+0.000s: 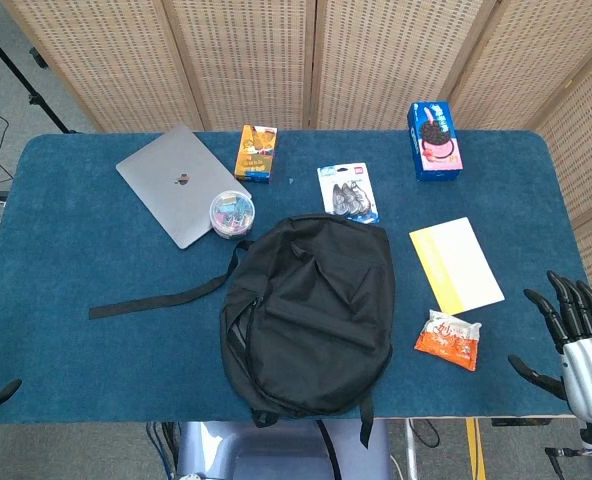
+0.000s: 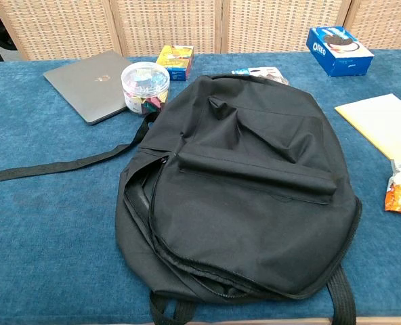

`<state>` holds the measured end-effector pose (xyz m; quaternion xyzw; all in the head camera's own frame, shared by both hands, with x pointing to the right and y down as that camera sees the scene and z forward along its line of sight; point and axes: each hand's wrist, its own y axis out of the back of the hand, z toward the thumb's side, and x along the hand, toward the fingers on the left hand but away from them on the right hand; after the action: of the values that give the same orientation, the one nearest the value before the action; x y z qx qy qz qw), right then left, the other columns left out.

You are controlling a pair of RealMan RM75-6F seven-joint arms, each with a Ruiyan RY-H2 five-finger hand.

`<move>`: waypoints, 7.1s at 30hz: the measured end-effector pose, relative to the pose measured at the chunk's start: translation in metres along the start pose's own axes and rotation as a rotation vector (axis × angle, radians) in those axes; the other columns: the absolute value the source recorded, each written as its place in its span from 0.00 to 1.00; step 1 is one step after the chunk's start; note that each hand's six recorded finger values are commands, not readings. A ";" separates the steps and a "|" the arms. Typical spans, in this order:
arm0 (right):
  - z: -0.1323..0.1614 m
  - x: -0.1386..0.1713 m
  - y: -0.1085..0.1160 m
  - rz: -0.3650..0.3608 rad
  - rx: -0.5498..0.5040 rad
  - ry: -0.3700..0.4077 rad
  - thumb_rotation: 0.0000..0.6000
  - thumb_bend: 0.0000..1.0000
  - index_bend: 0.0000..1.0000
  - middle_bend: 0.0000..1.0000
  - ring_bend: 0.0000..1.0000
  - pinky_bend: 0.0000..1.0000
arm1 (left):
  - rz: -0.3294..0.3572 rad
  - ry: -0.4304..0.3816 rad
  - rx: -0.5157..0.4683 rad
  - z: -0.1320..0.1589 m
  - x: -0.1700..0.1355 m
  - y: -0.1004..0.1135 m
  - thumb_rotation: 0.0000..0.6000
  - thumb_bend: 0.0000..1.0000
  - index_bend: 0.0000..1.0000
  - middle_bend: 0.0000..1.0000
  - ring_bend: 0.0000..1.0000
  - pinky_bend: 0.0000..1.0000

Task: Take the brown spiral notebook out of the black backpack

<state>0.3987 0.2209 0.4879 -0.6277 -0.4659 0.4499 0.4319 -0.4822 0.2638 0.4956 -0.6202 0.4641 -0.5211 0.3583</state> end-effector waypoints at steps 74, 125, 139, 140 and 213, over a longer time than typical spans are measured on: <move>0.286 -0.048 -0.223 0.540 0.203 0.760 1.00 0.47 0.19 0.15 0.17 0.22 | -0.047 0.071 -0.002 -0.015 0.012 -0.010 1.00 0.00 0.00 0.00 0.00 0.00; 0.298 -0.167 -0.186 0.466 0.030 0.608 1.00 0.80 0.55 0.63 0.59 0.61 | -0.266 -0.872 -0.097 0.182 0.065 -0.160 1.00 0.00 0.33 0.04 0.11 0.19; 0.298 -0.174 -0.180 0.456 0.045 0.610 1.00 0.81 0.55 0.63 0.59 0.61 | -0.326 -0.919 -0.150 0.216 0.067 -0.190 1.00 0.03 0.33 0.05 0.12 0.21; 0.298 -0.175 -0.179 0.457 0.044 0.610 1.00 0.81 0.55 0.63 0.59 0.61 | -0.334 -0.921 -0.154 0.220 0.068 -0.193 1.00 0.04 0.33 0.05 0.12 0.21; 0.302 -0.173 -0.151 0.562 -0.073 0.576 1.00 0.85 0.56 0.64 0.59 0.61 | -0.342 -0.982 -0.116 0.368 0.111 -0.290 1.00 0.64 0.33 0.06 0.12 0.21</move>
<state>0.0494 0.1190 0.5935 -0.8460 -0.1514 0.3394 0.3823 -0.0599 0.2348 0.7263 -0.8772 0.1617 -0.1935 0.4087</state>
